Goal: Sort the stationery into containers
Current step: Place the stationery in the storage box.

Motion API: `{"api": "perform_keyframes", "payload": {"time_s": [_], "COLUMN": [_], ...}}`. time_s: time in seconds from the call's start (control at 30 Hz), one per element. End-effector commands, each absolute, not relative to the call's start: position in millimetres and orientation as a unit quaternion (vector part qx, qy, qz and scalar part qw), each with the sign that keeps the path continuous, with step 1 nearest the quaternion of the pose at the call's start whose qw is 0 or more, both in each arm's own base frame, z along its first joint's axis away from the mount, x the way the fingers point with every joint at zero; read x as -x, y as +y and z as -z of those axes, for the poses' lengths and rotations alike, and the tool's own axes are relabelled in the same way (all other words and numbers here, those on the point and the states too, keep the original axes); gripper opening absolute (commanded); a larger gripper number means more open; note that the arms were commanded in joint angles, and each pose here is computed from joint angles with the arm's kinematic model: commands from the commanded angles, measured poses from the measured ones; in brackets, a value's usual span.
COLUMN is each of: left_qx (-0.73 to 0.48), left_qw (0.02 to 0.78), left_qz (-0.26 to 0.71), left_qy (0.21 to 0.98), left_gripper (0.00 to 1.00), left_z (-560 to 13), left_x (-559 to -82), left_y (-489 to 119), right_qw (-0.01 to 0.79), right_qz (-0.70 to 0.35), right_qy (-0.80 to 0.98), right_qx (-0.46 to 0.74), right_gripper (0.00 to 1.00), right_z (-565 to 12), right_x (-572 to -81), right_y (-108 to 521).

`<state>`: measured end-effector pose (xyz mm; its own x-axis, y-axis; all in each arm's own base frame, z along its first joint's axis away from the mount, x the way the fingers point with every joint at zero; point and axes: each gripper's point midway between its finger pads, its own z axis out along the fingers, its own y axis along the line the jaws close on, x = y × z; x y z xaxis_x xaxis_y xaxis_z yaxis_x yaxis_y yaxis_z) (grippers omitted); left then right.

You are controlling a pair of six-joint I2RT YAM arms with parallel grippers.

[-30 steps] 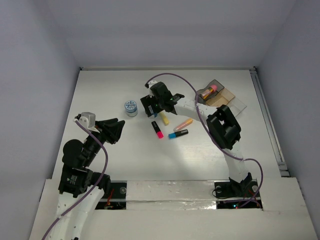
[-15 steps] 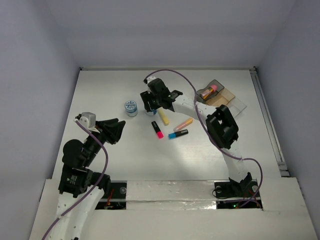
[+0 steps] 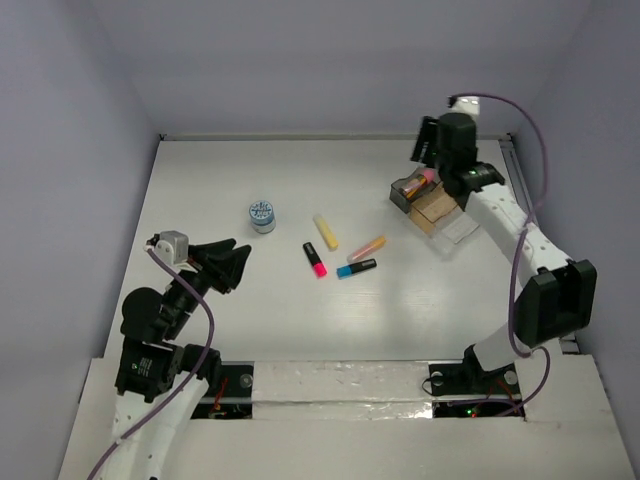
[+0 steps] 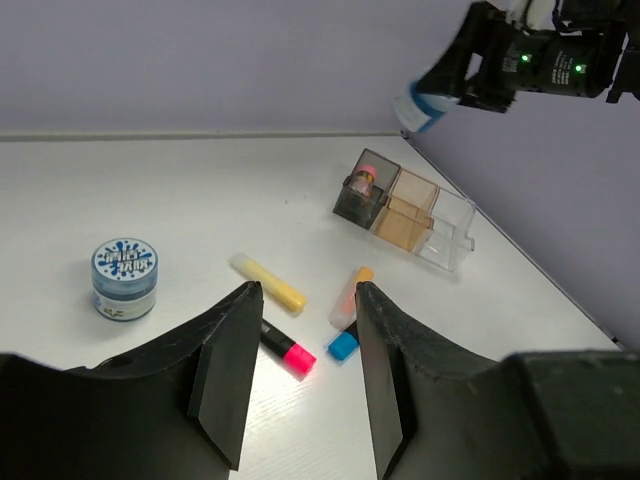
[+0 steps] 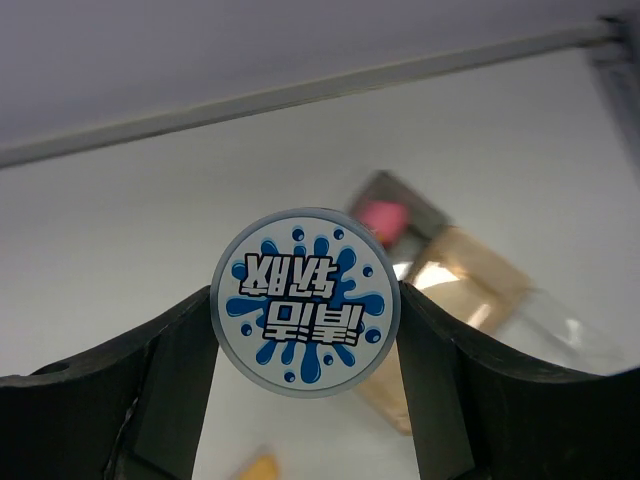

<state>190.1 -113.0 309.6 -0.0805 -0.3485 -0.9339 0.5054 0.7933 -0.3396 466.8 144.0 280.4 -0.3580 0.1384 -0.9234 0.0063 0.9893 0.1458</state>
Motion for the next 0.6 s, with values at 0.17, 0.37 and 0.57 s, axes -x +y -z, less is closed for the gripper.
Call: {"api": "perform_keyframes", "payload": {"time_s": [0.17,0.37,0.57], "left_qx": [-0.084,-0.088,-0.089], "left_qw": [0.691,0.693,0.695], "left_qz": [0.338,0.343,0.345], "left_qy": [0.633,0.628,0.625], "left_gripper": [0.4,0.4,0.4], "left_z": [-324.7,-327.3,-328.7], "left_x": [-178.5,-173.6,-171.4], "left_y": [-121.3,-122.9,-123.0], "right_qw": [0.548,0.521,0.499], "right_qz": [0.009,0.031,0.054], "right_qy": [0.816,0.831,0.841], "right_qx": [-0.185,-0.194,-0.201], "right_gripper": [0.44,0.44,0.44], "right_z": [-247.4,-221.2,-198.5], "right_x": [-470.0,-478.1,-481.2], "right_y": [26.8,7.4,-2.2]}}
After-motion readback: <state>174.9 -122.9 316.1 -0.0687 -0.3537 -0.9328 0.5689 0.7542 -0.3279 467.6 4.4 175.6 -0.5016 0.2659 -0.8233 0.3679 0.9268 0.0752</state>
